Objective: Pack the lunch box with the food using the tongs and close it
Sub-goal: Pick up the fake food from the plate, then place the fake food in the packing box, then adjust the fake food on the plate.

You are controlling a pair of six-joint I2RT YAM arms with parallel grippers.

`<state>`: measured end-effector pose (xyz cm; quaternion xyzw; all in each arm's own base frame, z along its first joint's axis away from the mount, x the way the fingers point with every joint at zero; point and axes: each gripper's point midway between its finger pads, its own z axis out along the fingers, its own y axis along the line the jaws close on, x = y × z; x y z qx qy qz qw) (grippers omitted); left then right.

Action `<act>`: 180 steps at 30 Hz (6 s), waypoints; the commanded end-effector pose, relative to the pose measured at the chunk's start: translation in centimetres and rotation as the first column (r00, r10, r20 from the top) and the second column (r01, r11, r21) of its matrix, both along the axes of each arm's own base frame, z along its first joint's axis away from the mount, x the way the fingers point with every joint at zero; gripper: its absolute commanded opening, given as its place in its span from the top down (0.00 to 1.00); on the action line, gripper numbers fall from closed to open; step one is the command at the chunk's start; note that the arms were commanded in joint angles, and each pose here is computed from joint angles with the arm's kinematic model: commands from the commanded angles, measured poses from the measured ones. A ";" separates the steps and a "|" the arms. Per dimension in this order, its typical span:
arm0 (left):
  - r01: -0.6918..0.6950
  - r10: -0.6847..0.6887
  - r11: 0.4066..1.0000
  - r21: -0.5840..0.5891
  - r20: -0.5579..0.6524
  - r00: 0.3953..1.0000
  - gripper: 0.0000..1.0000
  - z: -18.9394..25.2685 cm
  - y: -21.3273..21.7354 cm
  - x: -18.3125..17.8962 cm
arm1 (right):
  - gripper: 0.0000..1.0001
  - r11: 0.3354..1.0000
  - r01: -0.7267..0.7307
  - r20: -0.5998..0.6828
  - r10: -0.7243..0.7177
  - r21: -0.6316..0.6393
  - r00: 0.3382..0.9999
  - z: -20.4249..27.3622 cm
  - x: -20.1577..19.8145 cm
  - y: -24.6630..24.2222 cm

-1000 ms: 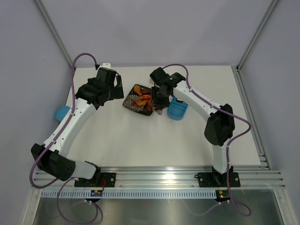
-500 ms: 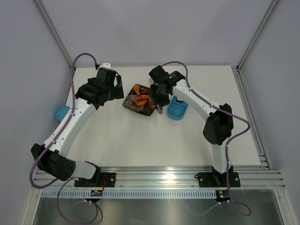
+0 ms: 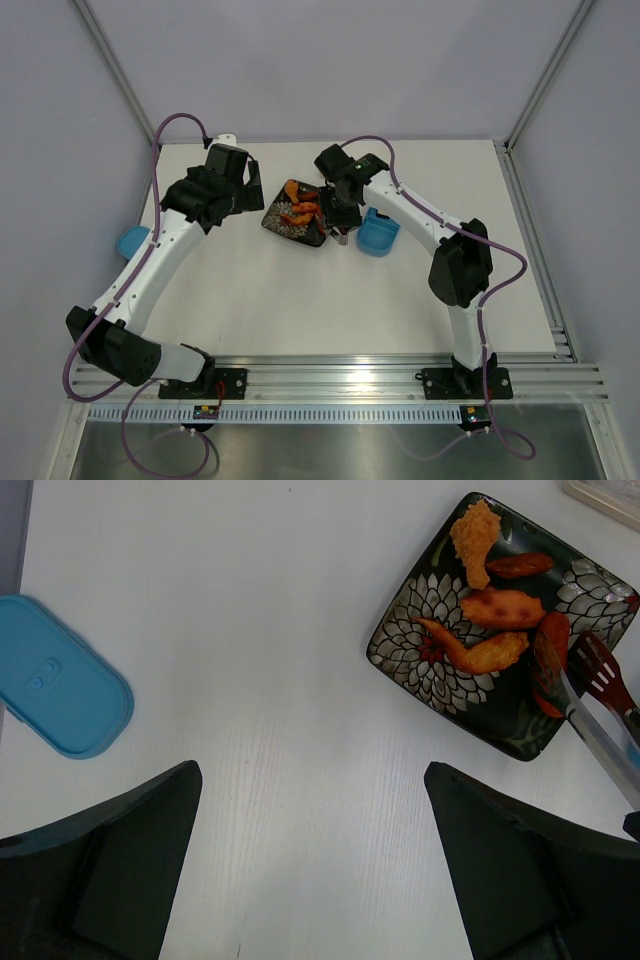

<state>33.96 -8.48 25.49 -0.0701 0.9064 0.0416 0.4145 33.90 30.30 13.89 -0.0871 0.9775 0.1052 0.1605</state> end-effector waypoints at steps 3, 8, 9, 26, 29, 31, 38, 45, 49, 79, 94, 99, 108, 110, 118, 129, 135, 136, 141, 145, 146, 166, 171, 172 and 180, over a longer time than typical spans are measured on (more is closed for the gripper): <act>0.004 -0.002 1.000 -0.030 0.058 0.998 0.01 1.3 -0.5 1.0 | 0.52 0.999 -0.032 0.024 0.032 -0.032 0.999 0.2 0.0 0.3; 0.004 -0.003 1.000 -0.025 0.054 0.999 0.01 1.2 -0.4 1.0 | 0.55 0.993 -0.042 0.056 0.048 -0.111 0.997 0.1 0.2 -0.3; 0.002 -0.001 1.000 -0.026 0.056 0.998 0.01 1.2 -0.4 1.0 | 0.55 0.991 -0.043 0.064 0.052 -0.127 0.997 0.2 0.3 -0.5; 0.001 0.000 1.000 -0.023 0.058 0.998 0.01 1.3 -0.3 0.9 | 0.66 0.988 -0.053 0.063 0.063 -0.143 0.996 -0.2 0.2 -0.6; 0.001 0.000 1.000 -0.028 0.056 0.998 0.01 1.2 -0.3 0.9 | 0.79 0.990 -0.058 0.079 0.068 -0.130 0.995 0.6 0.3 -0.5; 0.002 -0.001 1.000 -0.029 0.055 0.998 0.01 1.2 -0.4 0.9 | 0.86 0.991 -0.059 0.087 0.070 -0.121 0.994 1.2 0.3 -0.4; 0.001 0.000 1.000 -0.031 0.058 0.998 0.01 1.2 -0.3 0.7 | 1.00 0.996 -0.041 0.128 0.051 -0.078 0.990 3.5 0.7 -0.1; 0.004 -0.002 0.999 -0.033 0.059 0.998 0.01 1.2 -0.2 0.4 | 1.00 0.998 -0.033 0.143 0.040 -0.047 0.989 4.6 0.6 0.3; 0.008 -0.005 0.999 -0.037 0.061 0.998 0.01 1.4 -0.3 0.3 | 1.00 0.999 -0.033 0.146 0.037 -0.031 0.989 5.1 0.5 0.4; -0.012 0.015 0.999 -0.041 0.056 0.998 0.01 0.9 -0.1 0.2 | 1.00 0.998 -0.047 0.308 0.029 0.051 0.951 10.1 1.2 0.1; 0.004 -0.003 1.000 -0.025 0.060 0.998 0.01 1.1 0.0 0.2 | 1.00 0.996 0.090 0.350 -0.085 0.002 0.933 9.9 -1.8 -6.6; 0.005 -0.004 1.000 -0.028 0.056 0.998 0.01 1.1 0.0 0.0 | 1.00 0.990 0.141 0.346 -0.133 0.004 0.929 10.0 -2.8 -8.4; 0.007 -0.006 0.999 -0.036 0.049 0.999 0.01 0.7 0.0 -0.4 | 1.00 0.985 0.169 0.301 -0.150 -0.036 0.942 7.5 -4.8 -10.3; 0.007 -0.004 0.999 -0.044 0.051 0.999 0.01 0.7 -0.1 -0.4 | 1.00 0.985 0.165 0.301 -0.145 -0.043 0.942 6.6 -5.0 -10.6; 0.003 0.001 0.998 -0.060 0.060 0.998 0.01 0.9 -0.2 -0.5 | 1.00 0.983 0.165 0.302 -0.132 -0.085 0.944 5.1 -4.9 -11.4; -0.002 0.005 0.997 -0.073 0.051 0.999 0.01 0.7 -0.3 -0.5 | 0.92 0.982 0.153 0.303 -0.114 -0.109 0.946 4.5 -3.8 -11.9; -0.002 0.006 0.997 -0.077 0.049 0.999 0.01 0.6 -0.5 -0.5 | 0.70 0.983 0.149 0.296 -0.111 -0.109 0.949 4.4 -3.9 -11.9; -0.004 0.008 0.997 -0.077 0.048 0.999 0.01 0.6 -0.4 -0.5 | 0.69 0.983 0.148 0.296 -0.110 -0.109 0.949 4.4 -4.0 -11.9; -0.004 0.007 0.997 -0.078 0.046 0.999 0.01 0.5 -0.5 -0.3 | 0.62 0.983 0.146 0.289 -0.109 -0.111 0.951 4.2 -4.0 -11.9; -0.003 0.006 0.997 -0.074 0.045 0.999 0.01 0.5 -0.5 -0.3 | 0.58 0.983 0.149 0.289 -0.112 -0.109 0.951 4.1 -3.9 -11.8; -0.001 0.005 0.997 -0.071 0.045 0.999 0.01 0.5 -0.5 -0.3 | 0.57 0.983 0.147 0.289 -0.110 -0.109 0.951 4.2 -4.0 -11.8; -0.002 0.005 0.998 -0.067 0.047 0.999 0.01 0.4 -0.4 -0.1 | 0.56 0.985 0.148 0.332 -0.110 -0.089 0.937 6.7 -3.0 -11.4; -0.010 0.014 0.998 -0.070 0.049 0.999 0.01 0.4 -0.4 -0.1 | 0.59 0.993 0.114 0.337 -0.100 -0.023 0.936 8.2 -2.6 -9.8; -0.016 0.020 0.997 -0.076 0.049 0.999 0.01 0.3 -0.5 -0.1 | 0.59 0.994 0.107 0.340 -0.100 -0.003 0.935 8.5 -2.4 -9.3; -0.034 0.038 0.996 -0.085 0.052 0.998 0.01 0.4 -0.2 -0.5 | 0.59 0.997 -0.019 0.321 -0.007 0.077 0.947 9.1 -1.2 -3.3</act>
